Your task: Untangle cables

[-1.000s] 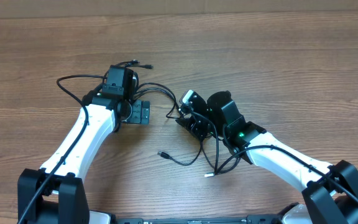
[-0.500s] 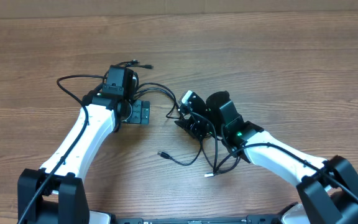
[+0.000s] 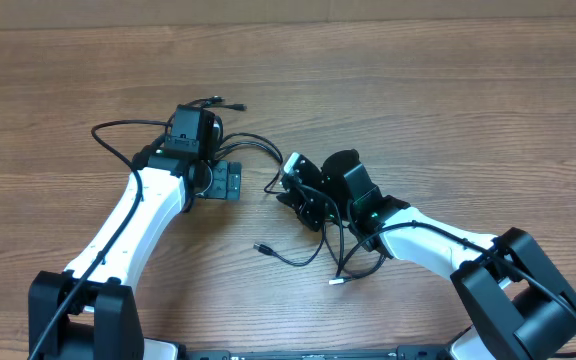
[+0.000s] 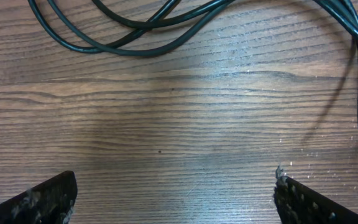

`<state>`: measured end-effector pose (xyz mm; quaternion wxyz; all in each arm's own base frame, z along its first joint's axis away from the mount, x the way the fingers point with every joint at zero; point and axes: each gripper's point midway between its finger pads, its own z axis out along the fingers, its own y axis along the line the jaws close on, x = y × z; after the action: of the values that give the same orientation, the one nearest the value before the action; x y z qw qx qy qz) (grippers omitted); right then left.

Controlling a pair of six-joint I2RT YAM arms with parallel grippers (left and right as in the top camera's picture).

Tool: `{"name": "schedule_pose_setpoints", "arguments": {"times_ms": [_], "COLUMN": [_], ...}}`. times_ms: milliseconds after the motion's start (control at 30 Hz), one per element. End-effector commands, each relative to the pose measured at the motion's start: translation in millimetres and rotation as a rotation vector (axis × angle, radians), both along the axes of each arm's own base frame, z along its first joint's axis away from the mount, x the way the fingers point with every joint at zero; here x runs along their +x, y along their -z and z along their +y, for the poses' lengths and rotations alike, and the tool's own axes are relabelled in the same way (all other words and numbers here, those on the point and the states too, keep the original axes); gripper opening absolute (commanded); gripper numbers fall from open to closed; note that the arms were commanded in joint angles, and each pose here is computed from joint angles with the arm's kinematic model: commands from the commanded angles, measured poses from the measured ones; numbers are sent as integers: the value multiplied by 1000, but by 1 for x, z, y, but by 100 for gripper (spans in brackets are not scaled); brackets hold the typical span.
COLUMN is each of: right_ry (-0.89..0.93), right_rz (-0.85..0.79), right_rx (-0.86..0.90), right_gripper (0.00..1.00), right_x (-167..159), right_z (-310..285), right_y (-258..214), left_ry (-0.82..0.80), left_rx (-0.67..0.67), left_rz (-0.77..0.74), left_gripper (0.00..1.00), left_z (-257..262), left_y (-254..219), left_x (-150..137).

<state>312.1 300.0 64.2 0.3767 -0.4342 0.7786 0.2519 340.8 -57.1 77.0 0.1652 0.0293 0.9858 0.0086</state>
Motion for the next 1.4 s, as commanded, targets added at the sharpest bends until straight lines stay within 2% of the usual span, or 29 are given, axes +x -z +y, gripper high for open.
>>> {"name": "schedule_pose_setpoints", "arguments": {"times_ms": [0,200,333,533,767,1100,1367], "right_ry": [-5,94,177,349,485,664,965], "right_rz": [15,59,32,-119,-378,-549,-823], "right_rx": [17,-19,-86,-131,52,244,326], "right_gripper": [4,4,4,4,4,4,4], "right_x": [1,4,12,30,24,-8,-29], "right_z": [5,-7,-24,-56,-87,-139,-213], "right_y": [-3,-5,-34,-133,-283,-377,-453], "left_ry": [8,7,8,8,8,7,8], "left_rx": [15,16,16,16,15,16,15], "left_rz": [-2,-2,-2,-2,-2,-2,-2], "left_gripper": [99,100,100,100,100,99,100], "left_z": [2,2,2,2,2,2,2], "left_y": [0,0,0,0,0,0,0], "left_x": [-1,-1,-1,-1,-1,-1,-1]}}
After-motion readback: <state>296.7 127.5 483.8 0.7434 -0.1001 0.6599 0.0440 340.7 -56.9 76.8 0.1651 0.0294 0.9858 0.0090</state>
